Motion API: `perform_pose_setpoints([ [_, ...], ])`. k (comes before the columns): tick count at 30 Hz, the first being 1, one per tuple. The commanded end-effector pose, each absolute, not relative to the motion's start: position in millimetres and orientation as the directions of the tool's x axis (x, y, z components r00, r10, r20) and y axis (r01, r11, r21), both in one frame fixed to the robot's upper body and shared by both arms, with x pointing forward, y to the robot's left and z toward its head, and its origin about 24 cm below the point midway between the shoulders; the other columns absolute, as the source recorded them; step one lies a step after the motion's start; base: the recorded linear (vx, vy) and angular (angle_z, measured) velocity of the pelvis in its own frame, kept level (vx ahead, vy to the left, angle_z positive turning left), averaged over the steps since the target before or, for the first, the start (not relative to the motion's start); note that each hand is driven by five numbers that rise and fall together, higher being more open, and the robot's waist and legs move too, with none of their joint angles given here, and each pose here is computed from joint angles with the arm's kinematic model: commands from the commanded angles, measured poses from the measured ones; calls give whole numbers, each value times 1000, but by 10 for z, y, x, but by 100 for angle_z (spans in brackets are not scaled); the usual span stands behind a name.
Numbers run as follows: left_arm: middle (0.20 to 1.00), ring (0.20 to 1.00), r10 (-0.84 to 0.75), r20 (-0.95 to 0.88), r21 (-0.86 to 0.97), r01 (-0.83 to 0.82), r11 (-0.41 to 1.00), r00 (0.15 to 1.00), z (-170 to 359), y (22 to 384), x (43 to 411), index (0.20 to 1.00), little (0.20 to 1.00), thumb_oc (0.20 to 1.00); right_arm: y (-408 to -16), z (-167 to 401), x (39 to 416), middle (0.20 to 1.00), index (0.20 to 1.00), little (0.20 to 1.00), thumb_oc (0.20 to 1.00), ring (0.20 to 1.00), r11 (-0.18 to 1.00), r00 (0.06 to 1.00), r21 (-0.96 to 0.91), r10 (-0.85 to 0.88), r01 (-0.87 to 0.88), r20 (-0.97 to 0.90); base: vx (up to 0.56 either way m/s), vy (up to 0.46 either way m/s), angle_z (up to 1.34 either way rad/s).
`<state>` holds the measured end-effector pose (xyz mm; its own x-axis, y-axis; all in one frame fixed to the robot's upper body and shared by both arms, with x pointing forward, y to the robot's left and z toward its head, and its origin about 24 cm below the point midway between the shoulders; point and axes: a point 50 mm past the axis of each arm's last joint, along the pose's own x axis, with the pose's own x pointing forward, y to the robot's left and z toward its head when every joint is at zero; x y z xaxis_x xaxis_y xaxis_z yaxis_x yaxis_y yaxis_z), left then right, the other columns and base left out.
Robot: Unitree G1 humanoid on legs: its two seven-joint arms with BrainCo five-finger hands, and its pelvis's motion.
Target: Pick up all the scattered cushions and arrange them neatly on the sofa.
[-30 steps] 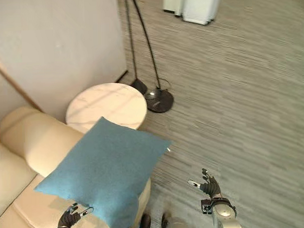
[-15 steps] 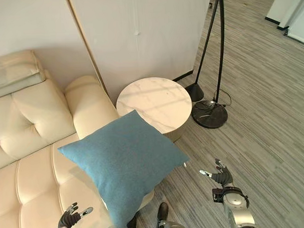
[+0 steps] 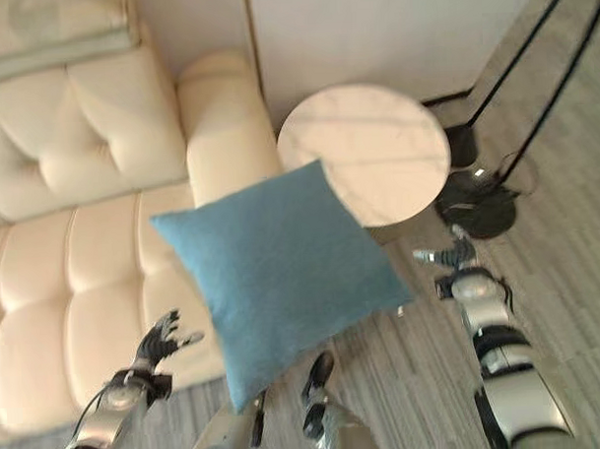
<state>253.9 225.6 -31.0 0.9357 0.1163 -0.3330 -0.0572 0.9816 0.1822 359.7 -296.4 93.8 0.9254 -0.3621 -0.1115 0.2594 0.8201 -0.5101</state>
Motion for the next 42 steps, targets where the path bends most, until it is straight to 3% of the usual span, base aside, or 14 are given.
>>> perform_pose_setpoints([
  [1, 1000, 1000, 117, -152, 125, -98, 987, 982, 27, 2149, 2780, 1000, 1000, 1000, -2746, 855, 3662, 1000, 1000, 1000, 1000, 1000, 840, 935, -488, -335, 238, -119, -24, 1, 10],
  [6, 1000, 1000, 52, -8, 75, -51, 996, 999, 463, 1657, 3266, 1000, 1000, 1000, -2036, 770, 3811, 1000, 1000, 1000, 1000, 1000, 943, 974, -310, -174, 122, -146, -28, -4, 12],
  [7, 1000, 1000, 47, 19, 68, -48, 997, 999, 558, 1567, 3350, 1000, 1000, 1000, -1849, 742, 3809, 944, 944, 944, 944, 944, 965, 982, -251, -119, 80, -147, -87, 24, 12],
  [8, 1000, 1000, 42, 34, 57, -43, 997, 999, 616, 1496, 3394, 1000, 1000, 1000, -1721, 695, 3786, 423, 423, 423, 423, 423, 977, 985, -209, -79, 46, -154, -85, 23, 8],
  [9, 1000, 1000, 38, 40, 42, -40, 998, 998, 650, 1433, 3424, 1000, 1000, 1000, -1591, 664, 3759, 200, 200, 200, 200, 200, 986, 988, -169, -34, 8, -153, 12, -7, 13],
  [10, 413, 413, 40, 45, 18, -41, 999, 998, 682, 1377, 3442, 413, 413, 413, -1433, 610, 3703, 200, 200, 200, 200, 200, 991, 988, -123, 22, -42, -154, 20, 0, 21],
  [11, 200, 200, 41, 52, -10, -40, 999, 998, 708, 1336, 3450, 200, 200, 200, -1337, 574, 3654, 200, 200, 200, 200, 200, 992, 987, -102, 62, -78, -149, 16, 11, 24],
  [22, 200, 200, 75, 76, -119, -65, 991, 994, 667, 1416, 3185, 200, 200, 200, -998, 494, 3123, 200, 200, 200, 200, 200, 964, 970, 117, 243, -239, -15, 17, 62, -11],
  [31, 200, 200, 77, 66, -130, -68, 989, 995, 524, 1802, 2575, 200, 200, 200, -1166, 575, 2637, 200, 200, 200, 200, 200, 928, 955, 228, 279, -295, 103, 9, 124, -31],
  [42, 200, 200, -17, 76, -82, 23, 996, 997, 524, 1785, 2405, 200, 200, 200, -1371, 659, 2475, 200, 200, 200, 200, 200, 948, 959, 180, 236, -263, 158, -153, -54, 32],
])
